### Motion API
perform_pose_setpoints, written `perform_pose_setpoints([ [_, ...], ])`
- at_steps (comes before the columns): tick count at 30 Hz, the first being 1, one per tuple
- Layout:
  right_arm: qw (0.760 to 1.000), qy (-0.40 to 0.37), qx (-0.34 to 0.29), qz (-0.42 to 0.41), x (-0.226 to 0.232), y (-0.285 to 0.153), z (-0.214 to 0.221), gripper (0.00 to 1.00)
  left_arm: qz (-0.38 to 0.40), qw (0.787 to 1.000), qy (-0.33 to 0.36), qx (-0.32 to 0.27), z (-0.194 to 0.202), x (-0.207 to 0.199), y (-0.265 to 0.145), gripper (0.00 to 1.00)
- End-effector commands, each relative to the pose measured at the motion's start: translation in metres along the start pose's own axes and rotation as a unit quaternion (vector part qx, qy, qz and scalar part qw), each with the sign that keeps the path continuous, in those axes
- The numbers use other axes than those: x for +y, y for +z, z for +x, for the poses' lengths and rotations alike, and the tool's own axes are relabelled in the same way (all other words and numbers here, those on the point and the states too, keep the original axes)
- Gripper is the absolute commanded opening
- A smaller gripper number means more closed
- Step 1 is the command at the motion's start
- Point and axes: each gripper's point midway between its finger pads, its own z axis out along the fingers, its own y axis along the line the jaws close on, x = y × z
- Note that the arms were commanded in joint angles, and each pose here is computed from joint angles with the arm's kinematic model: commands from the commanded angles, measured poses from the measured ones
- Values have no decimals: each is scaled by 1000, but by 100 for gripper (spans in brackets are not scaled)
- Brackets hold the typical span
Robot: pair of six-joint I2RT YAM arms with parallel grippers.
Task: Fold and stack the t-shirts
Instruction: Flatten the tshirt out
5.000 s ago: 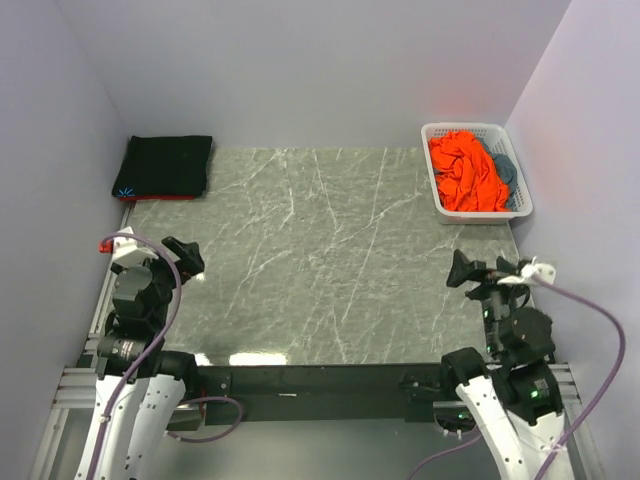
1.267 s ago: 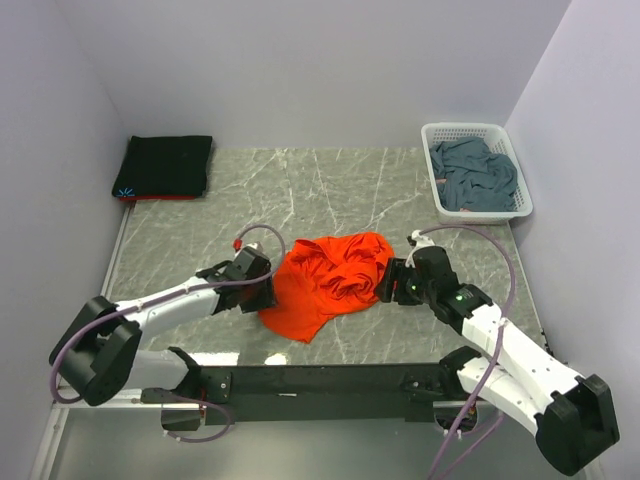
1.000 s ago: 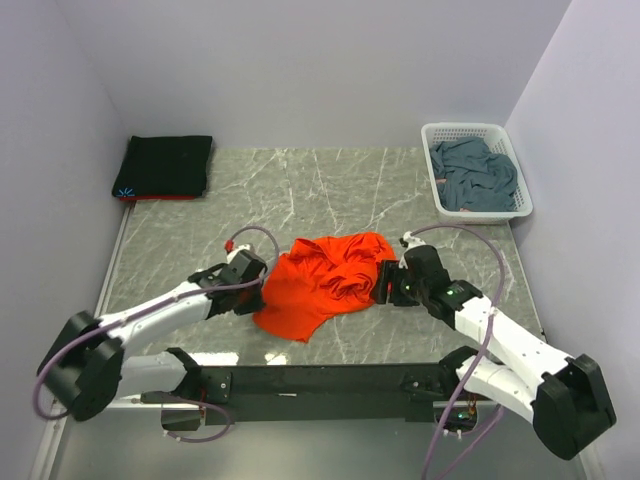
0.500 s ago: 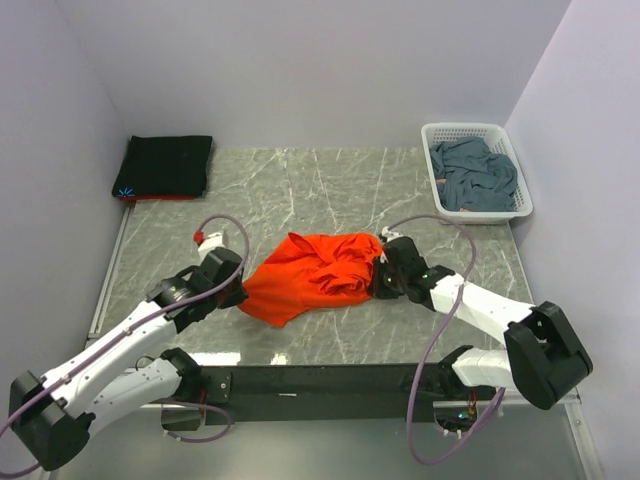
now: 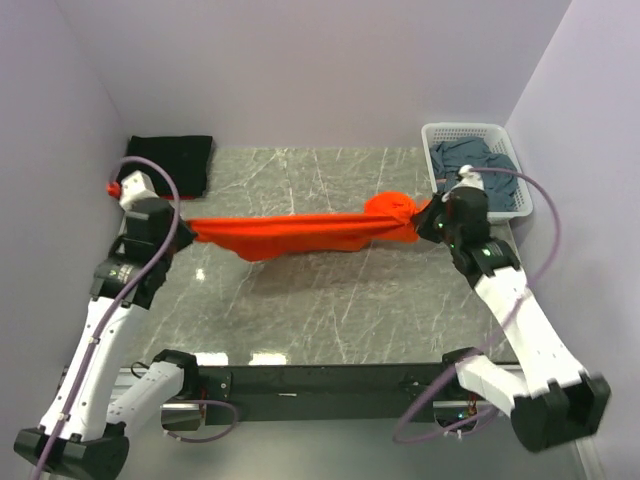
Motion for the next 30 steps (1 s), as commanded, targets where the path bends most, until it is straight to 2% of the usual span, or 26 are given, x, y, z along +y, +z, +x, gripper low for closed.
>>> perform_pose_setpoints([
  [1, 995, 15, -93, 14, -5, -51, -47, 6, -29, 994, 24, -101, -71, 13, -19, 1],
  [2, 995, 14, -99, 6, -4, -56, -46, 12, -25, 993, 21, -109, -75, 11, -22, 1],
  [3, 995, 14, -102, 1, -6, -62, -42, 33, -28, 993, 22, -108, -71, 15, -20, 1],
  [5, 997, 6, -82, 7, -13, -61, -28, 59, -20, 993, 14, -113, -65, 17, -19, 1],
  [6, 998, 1, -59, 19, -20, -54, -13, 62, -25, 995, 19, -93, -46, 24, -9, 1],
  [10, 999, -7, 18, 41, -40, -32, 36, 63, -21, 997, 22, -78, -12, 37, 7, 1],
  [13, 996, -10, 89, 1, -31, -15, 76, 61, -36, 996, 32, -76, 4, 50, 19, 1],
  [17, 987, -53, 146, -50, -3, -7, 118, 57, -46, 995, 30, -83, 17, 61, 28, 1],
  [21, 965, -139, 181, -129, 57, -12, 161, 58, -38, 995, 25, -92, 17, 61, 27, 1],
  [23, 959, -157, 198, -132, 69, -12, 177, 60, -40, 994, 24, -96, 16, 63, 25, 1],
  [27, 940, -208, 254, -89, 75, -2, 221, 60, -45, 994, 21, -101, 15, 65, 24, 1],
  [30, 920, -253, 289, -80, 84, -4, 250, 60, -45, 994, 20, -100, 14, 64, 24, 1],
])
